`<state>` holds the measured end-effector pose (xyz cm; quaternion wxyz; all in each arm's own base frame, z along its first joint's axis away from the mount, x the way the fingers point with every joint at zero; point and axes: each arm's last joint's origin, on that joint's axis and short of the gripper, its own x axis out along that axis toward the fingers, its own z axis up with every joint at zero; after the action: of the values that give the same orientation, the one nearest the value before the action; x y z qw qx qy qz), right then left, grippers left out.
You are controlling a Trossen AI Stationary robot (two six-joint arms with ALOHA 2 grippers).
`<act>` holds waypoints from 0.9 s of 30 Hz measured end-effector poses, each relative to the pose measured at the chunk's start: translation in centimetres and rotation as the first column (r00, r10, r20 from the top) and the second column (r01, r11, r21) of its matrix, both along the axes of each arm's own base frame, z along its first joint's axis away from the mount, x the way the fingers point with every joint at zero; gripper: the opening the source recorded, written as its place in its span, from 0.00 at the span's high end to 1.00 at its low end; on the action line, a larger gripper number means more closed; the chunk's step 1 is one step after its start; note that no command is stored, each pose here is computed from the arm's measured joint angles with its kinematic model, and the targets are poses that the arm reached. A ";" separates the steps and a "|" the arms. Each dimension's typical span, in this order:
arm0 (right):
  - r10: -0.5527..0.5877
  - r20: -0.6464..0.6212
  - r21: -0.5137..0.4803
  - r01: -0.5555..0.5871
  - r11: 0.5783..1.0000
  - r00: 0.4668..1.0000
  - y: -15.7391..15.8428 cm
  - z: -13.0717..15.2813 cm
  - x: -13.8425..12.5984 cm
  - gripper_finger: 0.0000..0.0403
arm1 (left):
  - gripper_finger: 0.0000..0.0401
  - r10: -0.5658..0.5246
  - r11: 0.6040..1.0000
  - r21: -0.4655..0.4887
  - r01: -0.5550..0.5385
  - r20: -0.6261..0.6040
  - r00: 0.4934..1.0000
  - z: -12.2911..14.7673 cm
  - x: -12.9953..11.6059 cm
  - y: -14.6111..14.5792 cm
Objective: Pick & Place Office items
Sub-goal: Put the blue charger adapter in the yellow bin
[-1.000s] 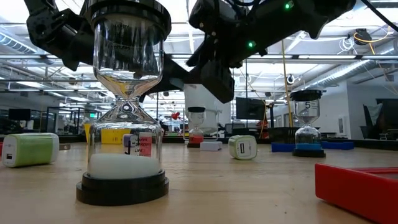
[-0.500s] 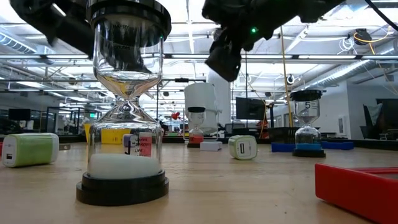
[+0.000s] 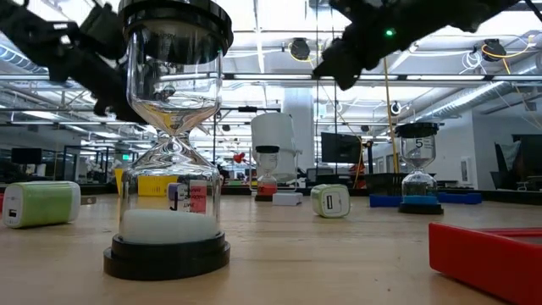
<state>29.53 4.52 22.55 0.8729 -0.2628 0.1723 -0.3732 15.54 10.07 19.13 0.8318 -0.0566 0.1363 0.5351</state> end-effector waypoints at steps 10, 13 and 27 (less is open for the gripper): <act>0.005 0.012 -0.004 -0.005 1.000 1.000 -0.1 0.1 -0.3 0.99 | 0.62 0.018 0.974 -0.225 -0.008 0.045 0.999 -2.3 -2.9 5.0; 0.017 0.019 -0.001 -0.017 1.000 1.000 -0.1 0.2 -0.3 1.00 | 0.62 0.032 0.972 -0.236 -0.026 0.022 0.999 -3.1 -2.8 5.8; 0.078 0.029 0.010 -0.078 0.997 0.997 0.1 0.3 -0.1 1.00 | 0.62 0.145 0.947 -0.287 -0.141 -0.006 0.989 -4.8 -1.8 9.5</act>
<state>29.44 4.58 22.85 0.8906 -0.2591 0.1515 -0.3417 13.69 19.62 14.38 0.7748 -0.1904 0.2016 0.5681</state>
